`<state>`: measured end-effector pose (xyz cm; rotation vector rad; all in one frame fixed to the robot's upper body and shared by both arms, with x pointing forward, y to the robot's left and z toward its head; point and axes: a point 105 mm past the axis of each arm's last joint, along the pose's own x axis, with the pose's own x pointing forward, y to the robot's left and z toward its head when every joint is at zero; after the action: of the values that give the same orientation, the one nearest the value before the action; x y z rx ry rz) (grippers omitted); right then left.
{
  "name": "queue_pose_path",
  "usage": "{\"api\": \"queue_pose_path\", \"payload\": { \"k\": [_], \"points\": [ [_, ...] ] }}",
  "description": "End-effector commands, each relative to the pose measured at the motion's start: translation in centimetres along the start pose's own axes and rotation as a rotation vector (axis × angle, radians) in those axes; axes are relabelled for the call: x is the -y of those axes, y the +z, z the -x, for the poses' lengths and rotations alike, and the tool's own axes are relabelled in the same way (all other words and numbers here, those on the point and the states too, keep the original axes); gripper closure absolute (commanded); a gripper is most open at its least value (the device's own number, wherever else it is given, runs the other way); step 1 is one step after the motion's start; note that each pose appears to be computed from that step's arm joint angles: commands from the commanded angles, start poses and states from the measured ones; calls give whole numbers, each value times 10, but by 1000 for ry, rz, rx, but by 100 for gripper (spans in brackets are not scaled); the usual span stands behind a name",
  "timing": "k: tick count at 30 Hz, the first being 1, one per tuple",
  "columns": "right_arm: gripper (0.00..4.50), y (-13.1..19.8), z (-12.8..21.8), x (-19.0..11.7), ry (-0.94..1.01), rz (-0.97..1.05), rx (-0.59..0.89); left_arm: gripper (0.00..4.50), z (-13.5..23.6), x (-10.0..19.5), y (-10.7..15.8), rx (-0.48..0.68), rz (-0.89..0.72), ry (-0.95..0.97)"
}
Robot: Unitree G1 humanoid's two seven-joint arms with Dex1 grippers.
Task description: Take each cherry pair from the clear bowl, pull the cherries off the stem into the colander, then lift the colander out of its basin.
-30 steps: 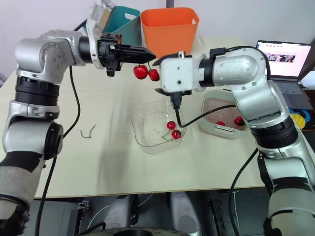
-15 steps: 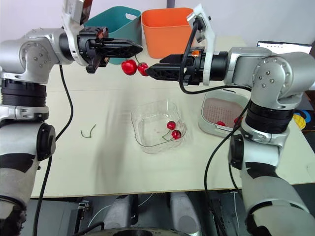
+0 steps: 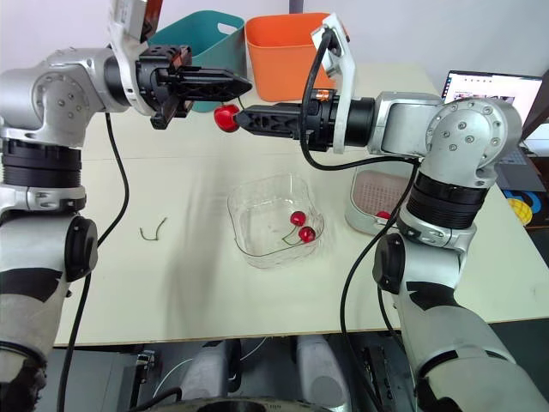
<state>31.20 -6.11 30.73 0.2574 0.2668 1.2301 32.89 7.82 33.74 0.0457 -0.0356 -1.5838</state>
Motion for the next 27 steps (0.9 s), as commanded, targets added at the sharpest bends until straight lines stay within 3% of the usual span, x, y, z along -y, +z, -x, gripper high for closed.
{"api": "queue_pose_path", "payload": {
  "k": [1,6,9,14,16,27],
  "points": [
    [4,5,0,-11,38,31,6,450,-2,7,13,21,-54,-22],
    [4,2,-1,-9,30,25,-3,450,-3,8,13,21,-50,-28],
    [64,1,-3,-9,23,27,-1,450,-4,9,13,22,-48,-32],
    [234,-1,-4,-8,17,31,-5,450,-4,9,13,23,-44,-31],
    [271,-1,-4,-8,16,32,-7,450,-3,9,14,25,-44,-28],
    [281,-28,0,-10,25,38,-98,450,2,4,21,37,-60,8]
  ]
}}
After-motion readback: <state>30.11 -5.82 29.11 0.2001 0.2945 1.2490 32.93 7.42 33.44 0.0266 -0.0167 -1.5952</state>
